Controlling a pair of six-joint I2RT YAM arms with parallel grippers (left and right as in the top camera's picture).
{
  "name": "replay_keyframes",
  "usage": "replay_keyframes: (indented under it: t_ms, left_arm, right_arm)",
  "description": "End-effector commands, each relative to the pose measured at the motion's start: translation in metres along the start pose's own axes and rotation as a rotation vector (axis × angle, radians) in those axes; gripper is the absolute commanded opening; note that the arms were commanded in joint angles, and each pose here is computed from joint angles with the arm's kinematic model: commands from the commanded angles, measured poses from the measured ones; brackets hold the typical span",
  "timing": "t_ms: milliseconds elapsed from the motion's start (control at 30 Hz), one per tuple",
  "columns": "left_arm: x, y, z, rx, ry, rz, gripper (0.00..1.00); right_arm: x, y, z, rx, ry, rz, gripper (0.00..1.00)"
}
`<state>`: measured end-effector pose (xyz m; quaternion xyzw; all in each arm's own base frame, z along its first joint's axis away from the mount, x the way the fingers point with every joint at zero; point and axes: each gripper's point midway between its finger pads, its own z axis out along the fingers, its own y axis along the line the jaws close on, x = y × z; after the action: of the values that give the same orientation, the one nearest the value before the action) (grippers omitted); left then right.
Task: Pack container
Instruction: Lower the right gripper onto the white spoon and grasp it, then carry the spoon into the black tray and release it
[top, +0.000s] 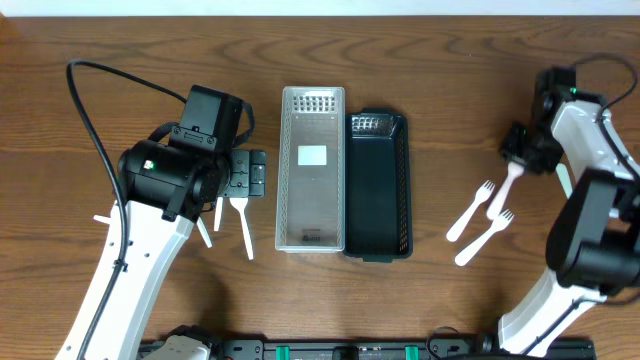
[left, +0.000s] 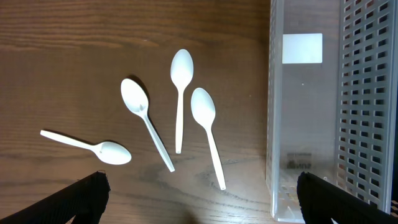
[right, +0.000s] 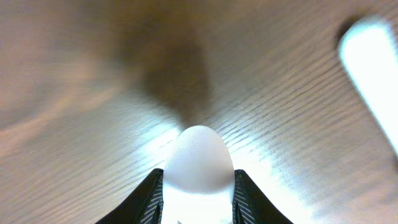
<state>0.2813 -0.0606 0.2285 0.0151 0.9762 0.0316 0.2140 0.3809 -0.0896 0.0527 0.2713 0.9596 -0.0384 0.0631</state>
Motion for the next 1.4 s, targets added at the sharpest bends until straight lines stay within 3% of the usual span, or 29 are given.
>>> replay_keyframes:
  t_ms: [0, 167, 367, 533, 800, 867, 1067, 1233, 1367]
  left_arm:
    - [-0.001, 0.003, -0.001, -0.013, -0.003, -0.02, 0.98]
    - [-0.001, 0.003, -0.001, -0.013, -0.003, -0.02, 0.98]
    - [-0.001, 0.003, -0.001, -0.013, -0.003, -0.02, 0.98]
    - [-0.001, 0.003, -0.001, -0.013, -0.003, -0.02, 0.98]
    - [0.001, 0.003, 0.0, -0.015, 0.004, -0.019, 0.98]
    - [0.001, 0.003, 0.0, -0.015, 0.004, -0.019, 0.98]
    - [0.001, 0.003, 0.0, -0.015, 0.004, -0.019, 0.98]
    - [0.001, 0.003, 0.0, -0.015, 0.004, -0.019, 0.98]
    - [0.001, 0.003, 0.001, -0.015, 0.004, -0.019, 0.98]
  right_arm:
    - [-0.021, 0.036, -0.081, -0.081, -0.204, -0.092, 0.19]
    - [0.009, 0.097, -0.135, -0.199, -0.284, -0.234, 0.2]
    - [0.07, 0.169, -0.146, -0.282, -0.256, -0.397, 0.21]
    - [0.113, 0.213, -0.127, -0.29, -0.198, -0.492, 0.2]
    - [0.155, 0.239, -0.051, -0.204, -0.014, -0.524, 0.22]
    - [0.157, 0.24, -0.04, -0.194, 0.006, -0.526, 0.27]
    - [0.15, 0.251, -0.051, -0.236, -0.044, -0.569, 0.64]
    - [0.13, 0.259, -0.093, -0.296, -0.121, -0.575, 0.64]
    - [0.084, 0.234, -0.153, -0.307, -0.249, -0.424, 0.64]
